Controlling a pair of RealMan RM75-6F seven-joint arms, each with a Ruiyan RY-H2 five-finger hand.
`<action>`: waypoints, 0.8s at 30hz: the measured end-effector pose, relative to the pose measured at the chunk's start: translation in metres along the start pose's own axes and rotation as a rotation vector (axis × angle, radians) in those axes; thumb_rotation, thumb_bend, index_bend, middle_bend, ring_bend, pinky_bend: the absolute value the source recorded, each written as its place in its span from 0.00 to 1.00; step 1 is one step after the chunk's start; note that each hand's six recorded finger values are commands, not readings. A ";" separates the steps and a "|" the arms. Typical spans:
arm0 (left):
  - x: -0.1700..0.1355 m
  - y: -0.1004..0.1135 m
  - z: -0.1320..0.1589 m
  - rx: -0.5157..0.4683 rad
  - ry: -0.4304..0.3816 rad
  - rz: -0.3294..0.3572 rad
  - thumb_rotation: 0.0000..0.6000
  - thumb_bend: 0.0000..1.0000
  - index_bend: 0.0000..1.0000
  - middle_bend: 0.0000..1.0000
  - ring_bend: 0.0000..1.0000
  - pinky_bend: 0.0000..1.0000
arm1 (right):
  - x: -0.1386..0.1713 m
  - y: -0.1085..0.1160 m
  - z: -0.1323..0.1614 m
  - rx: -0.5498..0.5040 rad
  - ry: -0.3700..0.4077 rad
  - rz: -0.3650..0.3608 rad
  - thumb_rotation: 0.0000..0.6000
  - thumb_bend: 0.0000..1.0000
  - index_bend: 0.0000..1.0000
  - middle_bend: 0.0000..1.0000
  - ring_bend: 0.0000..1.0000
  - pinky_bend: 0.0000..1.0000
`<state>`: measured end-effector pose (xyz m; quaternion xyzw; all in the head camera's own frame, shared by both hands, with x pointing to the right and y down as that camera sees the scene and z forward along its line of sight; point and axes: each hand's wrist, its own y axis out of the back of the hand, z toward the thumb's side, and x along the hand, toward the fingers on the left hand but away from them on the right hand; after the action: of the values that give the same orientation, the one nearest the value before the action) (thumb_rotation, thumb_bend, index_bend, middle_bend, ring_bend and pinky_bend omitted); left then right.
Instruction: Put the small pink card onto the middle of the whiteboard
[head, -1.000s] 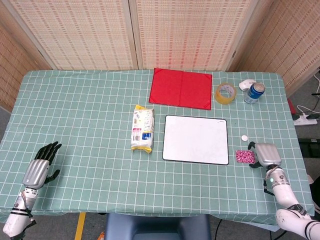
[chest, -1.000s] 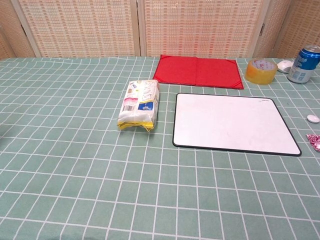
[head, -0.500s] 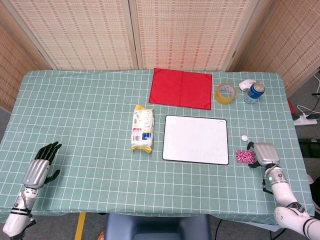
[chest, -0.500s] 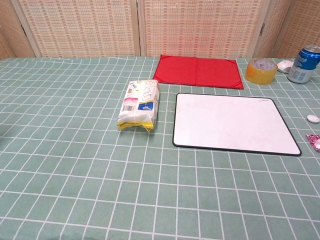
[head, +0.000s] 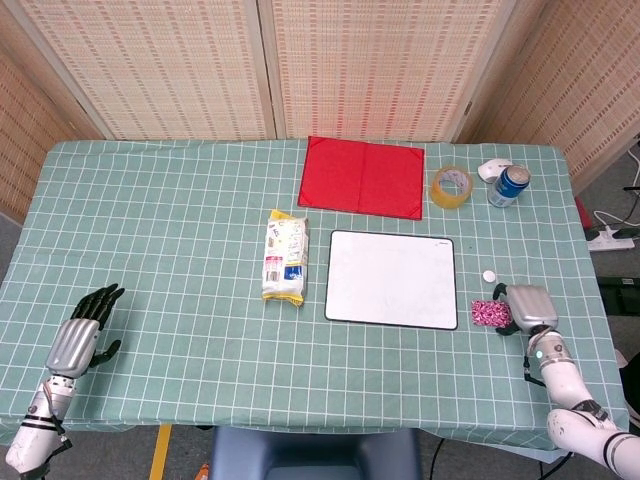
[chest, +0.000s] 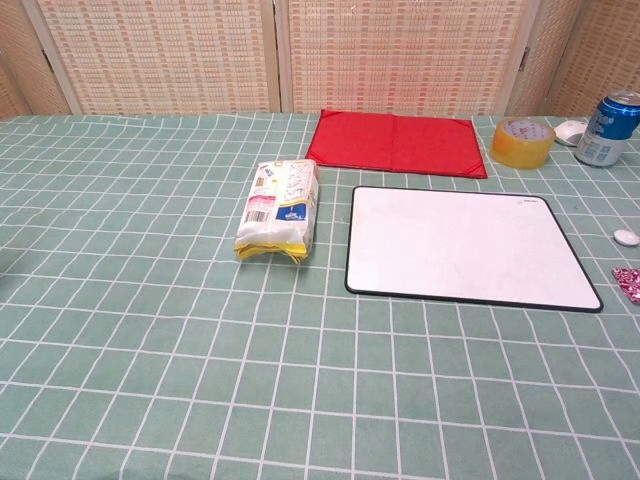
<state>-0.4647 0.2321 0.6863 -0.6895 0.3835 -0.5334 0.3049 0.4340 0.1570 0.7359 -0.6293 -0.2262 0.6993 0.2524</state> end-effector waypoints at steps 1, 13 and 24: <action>0.000 0.000 0.000 -0.001 0.000 -0.001 1.00 0.28 0.00 0.00 0.00 0.08 | 0.000 0.000 0.000 -0.001 0.000 0.000 1.00 0.03 0.45 0.97 1.00 1.00; 0.000 0.000 0.000 -0.012 -0.002 -0.005 1.00 0.28 0.00 0.00 0.00 0.08 | 0.002 0.006 0.002 -0.017 0.017 -0.028 1.00 0.05 0.52 0.97 1.00 1.00; 0.000 0.001 0.000 -0.020 0.000 -0.002 1.00 0.28 0.00 0.00 0.00 0.08 | 0.015 0.042 0.040 -0.044 0.133 -0.107 1.00 0.06 0.52 0.97 1.00 1.00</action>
<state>-0.4652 0.2312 0.6856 -0.6929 0.3881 -0.5300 0.2972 0.3906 0.1342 0.7019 -0.6667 -0.2577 0.6363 0.2902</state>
